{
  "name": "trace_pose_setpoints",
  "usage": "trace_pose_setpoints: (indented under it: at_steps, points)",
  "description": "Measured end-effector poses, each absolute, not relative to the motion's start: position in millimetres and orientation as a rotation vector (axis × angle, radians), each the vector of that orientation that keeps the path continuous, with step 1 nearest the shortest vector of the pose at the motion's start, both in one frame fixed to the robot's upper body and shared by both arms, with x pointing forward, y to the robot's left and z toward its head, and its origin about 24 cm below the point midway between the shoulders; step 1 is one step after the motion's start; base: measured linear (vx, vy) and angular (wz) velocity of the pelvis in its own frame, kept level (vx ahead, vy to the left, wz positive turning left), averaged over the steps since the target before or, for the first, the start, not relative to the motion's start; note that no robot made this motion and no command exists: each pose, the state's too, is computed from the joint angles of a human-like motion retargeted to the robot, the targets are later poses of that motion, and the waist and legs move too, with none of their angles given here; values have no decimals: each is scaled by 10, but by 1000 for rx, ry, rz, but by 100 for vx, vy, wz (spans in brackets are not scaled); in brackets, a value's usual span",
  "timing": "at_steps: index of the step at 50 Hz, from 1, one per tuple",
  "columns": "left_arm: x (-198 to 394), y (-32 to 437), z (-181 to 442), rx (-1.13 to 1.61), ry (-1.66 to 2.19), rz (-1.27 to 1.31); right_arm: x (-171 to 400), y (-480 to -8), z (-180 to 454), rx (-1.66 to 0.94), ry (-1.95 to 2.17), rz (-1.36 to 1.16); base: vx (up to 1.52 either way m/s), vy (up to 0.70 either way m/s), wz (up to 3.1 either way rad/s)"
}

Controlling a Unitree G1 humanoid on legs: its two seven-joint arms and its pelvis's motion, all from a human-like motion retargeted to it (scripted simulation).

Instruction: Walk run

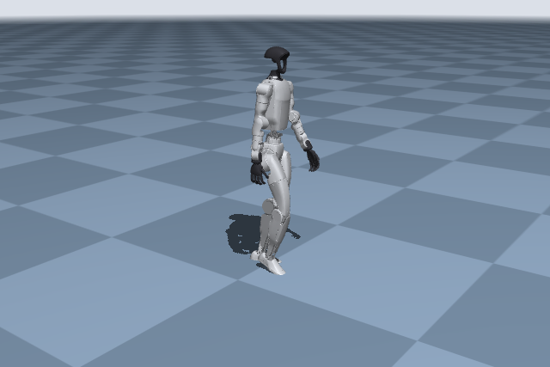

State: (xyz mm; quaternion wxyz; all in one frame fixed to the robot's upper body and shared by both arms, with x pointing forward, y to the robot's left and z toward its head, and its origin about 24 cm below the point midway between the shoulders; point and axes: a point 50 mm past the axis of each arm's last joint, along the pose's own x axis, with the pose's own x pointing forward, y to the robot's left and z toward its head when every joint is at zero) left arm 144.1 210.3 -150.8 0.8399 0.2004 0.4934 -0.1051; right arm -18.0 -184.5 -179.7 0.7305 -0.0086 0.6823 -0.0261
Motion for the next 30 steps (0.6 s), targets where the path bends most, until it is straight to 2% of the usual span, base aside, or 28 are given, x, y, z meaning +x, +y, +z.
trace_pose_setpoints:
  at_steps: [6, 12, 19, 30]
  points:
    - [1803, 2176, -1332, 445, 921, -199, -306, -1813, -1793, 5, 1541, -58, 83, -16, 59]
    - [1683, 2093, -1398, 440, 943, -247, -268, -1787, -1799, 25, 1535, -62, 80, -19, 31]
    - [903, 1881, -1695, 426, 1168, -325, -114, -1820, -1803, 34, 1500, -93, 85, -13, 4]
    - [-374, 1923, -1774, 374, 1537, -322, 1100, -1766, -1674, -65, 1170, 25, 70, -19, 8]
